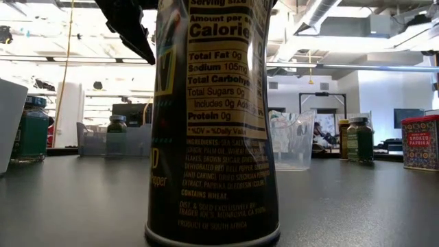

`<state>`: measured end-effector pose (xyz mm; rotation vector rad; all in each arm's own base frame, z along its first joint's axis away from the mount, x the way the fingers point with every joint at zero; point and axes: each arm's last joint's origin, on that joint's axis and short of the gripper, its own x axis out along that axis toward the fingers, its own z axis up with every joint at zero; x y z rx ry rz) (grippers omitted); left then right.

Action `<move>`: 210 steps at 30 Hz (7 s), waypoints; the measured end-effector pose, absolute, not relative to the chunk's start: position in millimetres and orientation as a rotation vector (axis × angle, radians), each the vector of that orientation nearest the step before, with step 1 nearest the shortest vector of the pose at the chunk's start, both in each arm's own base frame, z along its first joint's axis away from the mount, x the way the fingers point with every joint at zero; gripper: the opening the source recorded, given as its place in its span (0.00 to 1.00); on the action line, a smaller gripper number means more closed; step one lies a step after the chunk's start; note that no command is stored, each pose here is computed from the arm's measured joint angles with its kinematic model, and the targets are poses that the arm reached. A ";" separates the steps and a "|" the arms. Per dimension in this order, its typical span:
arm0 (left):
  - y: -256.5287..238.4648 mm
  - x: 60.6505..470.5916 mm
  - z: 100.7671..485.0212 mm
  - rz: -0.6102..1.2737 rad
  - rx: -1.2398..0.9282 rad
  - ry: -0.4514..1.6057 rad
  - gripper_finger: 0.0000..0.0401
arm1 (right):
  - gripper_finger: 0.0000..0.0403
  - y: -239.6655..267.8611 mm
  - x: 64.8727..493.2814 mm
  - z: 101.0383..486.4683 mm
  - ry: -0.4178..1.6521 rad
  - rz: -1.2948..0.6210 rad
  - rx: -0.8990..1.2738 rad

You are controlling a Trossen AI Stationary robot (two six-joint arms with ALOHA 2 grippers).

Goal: Sort spices by type
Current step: Put the yellow seasoning bottle into the transparent bin

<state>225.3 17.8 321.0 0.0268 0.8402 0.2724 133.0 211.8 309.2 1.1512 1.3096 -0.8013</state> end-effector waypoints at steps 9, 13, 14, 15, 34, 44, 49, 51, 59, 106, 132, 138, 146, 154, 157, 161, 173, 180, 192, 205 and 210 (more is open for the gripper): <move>17.8 225.4 321.1 0.274 0.024 0.839 0.62 | 0.88 245.7 133.4 282.7 1.367 -0.798 1.086; 17.8 225.4 321.1 0.284 0.002 0.835 0.62 | 0.88 257.4 130.2 273.4 1.435 -0.813 1.071; 17.9 225.4 321.1 0.285 0.001 0.835 0.62 | 0.88 259.6 129.7 272.0 1.440 -0.809 1.070; 17.8 225.5 321.1 0.285 0.001 0.835 0.62 | 0.88 261.5 129.4 270.5 1.441 -0.808 1.069; 17.9 225.4 321.1 0.288 0.001 0.834 0.62 | 0.88 274.3 134.9 249.2 1.447 -0.856 1.020; 17.9 225.4 321.1 0.297 -0.020 0.832 0.62 | 0.88 283.1 136.5 239.0 1.467 -0.853 1.012; 17.9 225.4 321.1 0.296 -0.020 0.832 0.62 | 0.86 285.7 138.2 234.3 1.464 -0.862 1.008; 17.9 225.4 321.1 0.296 -0.020 0.832 0.62 | 0.83 285.0 137.8 233.6 1.461 -0.875 1.002; 17.9 225.4 321.1 0.295 -0.021 0.832 0.62 | 0.71 283.6 138.2 233.5 1.457 -0.888 0.997; 17.9 225.3 321.0 0.292 -0.013 0.835 0.62 | 0.62 134.4 289.0 359.5 1.149 -0.674 0.879; 9.5 219.5 318.3 0.248 0.002 0.893 0.62 | 0.62 20.7 369.6 315.4 1.232 -0.647 0.910; 9.5 219.6 318.4 0.249 0.003 0.892 0.62 | 0.62 7.3 372.1 292.2 1.376 -0.750 0.889; 9.6 219.6 318.4 0.250 0.003 0.892 0.62 | 0.62 -11.7 375.4 289.1 1.349 -0.788 0.930; 9.6 219.6 318.3 0.250 0.003 0.892 0.62 | 0.62 -19.0 375.4 289.0 1.341 -0.799 0.943; 9.6 219.5 318.3 0.251 0.002 0.893 0.62 | 0.62 -19.2 376.5 289.1 1.330 -0.792 0.946; 9.6 219.4 318.2 0.252 0.000 0.894 0.62 | 0.62 -19.8 383.4 276.0 1.362 -0.802 0.933; 9.7 219.1 318.0 0.253 0.000 0.898 0.62 | 0.62 -22.2 387.2 265.5 1.396 -0.823 0.942; 9.6 218.9 317.9 0.252 0.002 0.900 0.62 | 0.62 -22.7 387.8 254.5 1.393 -0.834 0.948; 9.5 218.7 317.6 0.250 0.005 0.905 0.62 | 0.62 -21.3 388.9 251.7 1.388 -0.813 0.913; 9.5 218.5 317.4 0.251 0.004 0.908 0.62 | 0.66 -20.6 389.4 251.9 1.359 -0.839 0.860; 9.5 218.4 317.3 0.251 0.004 0.909 0.62 | 0.66 -18.9 389.5 251.8 1.361 -0.836 0.857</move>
